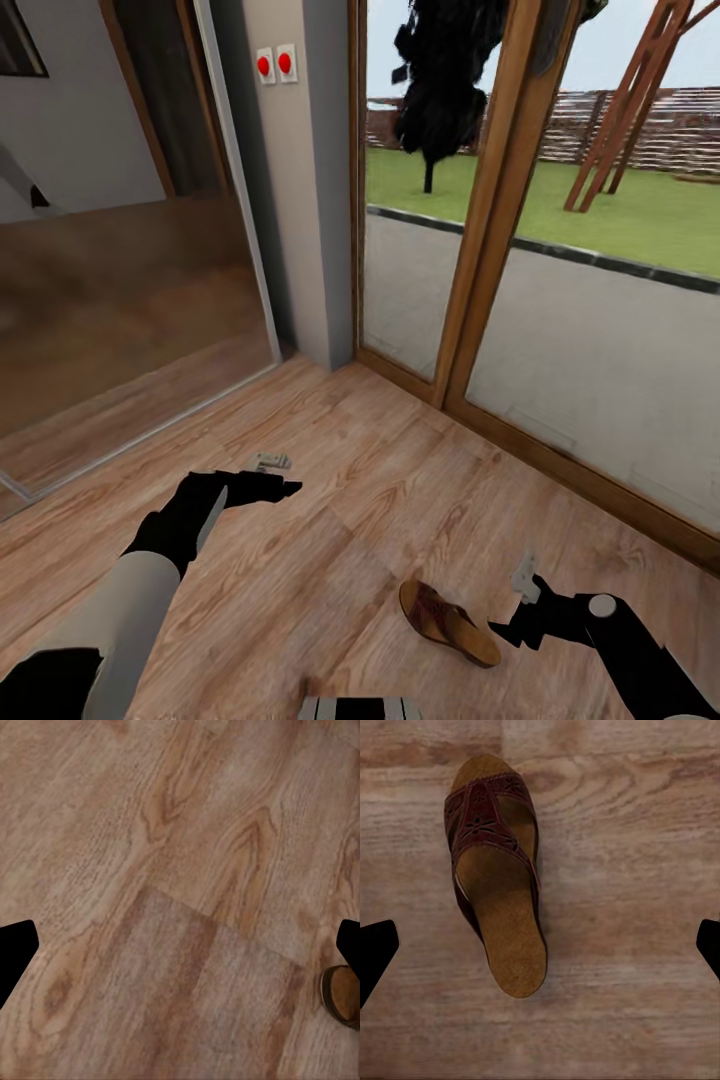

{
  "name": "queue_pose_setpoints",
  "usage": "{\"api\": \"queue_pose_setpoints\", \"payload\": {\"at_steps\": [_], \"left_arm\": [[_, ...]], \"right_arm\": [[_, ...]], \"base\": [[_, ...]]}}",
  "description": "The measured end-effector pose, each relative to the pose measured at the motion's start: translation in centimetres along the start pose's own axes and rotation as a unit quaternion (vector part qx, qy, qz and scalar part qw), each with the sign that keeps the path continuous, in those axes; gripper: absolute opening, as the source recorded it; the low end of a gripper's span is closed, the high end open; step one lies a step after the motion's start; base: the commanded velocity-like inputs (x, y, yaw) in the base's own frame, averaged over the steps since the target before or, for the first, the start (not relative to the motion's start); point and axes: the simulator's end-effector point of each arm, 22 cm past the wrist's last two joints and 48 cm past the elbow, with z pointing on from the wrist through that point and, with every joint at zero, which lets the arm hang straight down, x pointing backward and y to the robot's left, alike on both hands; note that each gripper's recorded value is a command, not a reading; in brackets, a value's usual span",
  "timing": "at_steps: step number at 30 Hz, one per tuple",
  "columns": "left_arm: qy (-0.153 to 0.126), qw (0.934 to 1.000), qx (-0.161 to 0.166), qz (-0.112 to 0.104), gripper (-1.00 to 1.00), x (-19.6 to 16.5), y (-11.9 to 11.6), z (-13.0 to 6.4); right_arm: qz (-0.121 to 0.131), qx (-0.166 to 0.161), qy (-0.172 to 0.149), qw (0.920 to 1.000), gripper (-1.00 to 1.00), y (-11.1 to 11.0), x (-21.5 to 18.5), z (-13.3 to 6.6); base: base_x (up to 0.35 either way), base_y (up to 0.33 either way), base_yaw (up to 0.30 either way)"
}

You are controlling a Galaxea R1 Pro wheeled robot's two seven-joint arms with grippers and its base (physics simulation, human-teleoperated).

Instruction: Pick up the two gym shoes and the two sandals from the corridor floor and place them onto the hallstand (shoe rack) in the corridor, making sure they are on the rack and not on the floor. Arrange them so the two gym shoes are next to each other and the two sandals are next to each other.

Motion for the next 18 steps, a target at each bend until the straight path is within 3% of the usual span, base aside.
{"api": "queue_pose_setpoints", "payload": {"at_steps": [5, 13, 18], "left_arm": [[0.009, 1.0, 0.001, -0.002, 1.0, -0.9, 0.1, 0.8], [0.039, 0.9992, 0.002, 0.003, 1.0, 2.0, 0.5, 2.7], [0.041, 0.9991, 0.002, 0.002, 1.0, 2.2, 0.4, 3.0]], "right_arm": [[0.012, -0.006, 0.015, 0.9998, 1.0, 0.3, 1.1, 0.7], [0.023, -0.017, 0.03, 0.9991, 1.0, 1.1, 2.9, 2.1], [0.024, -0.018, 0.032, 0.999, 1.0, 1.3, 3.1, 2.3]], "base": [[0.0, 0.0, 0.0], [0.0, 0.0, 0.0], [0.0, 0.0, 0.0]]}}
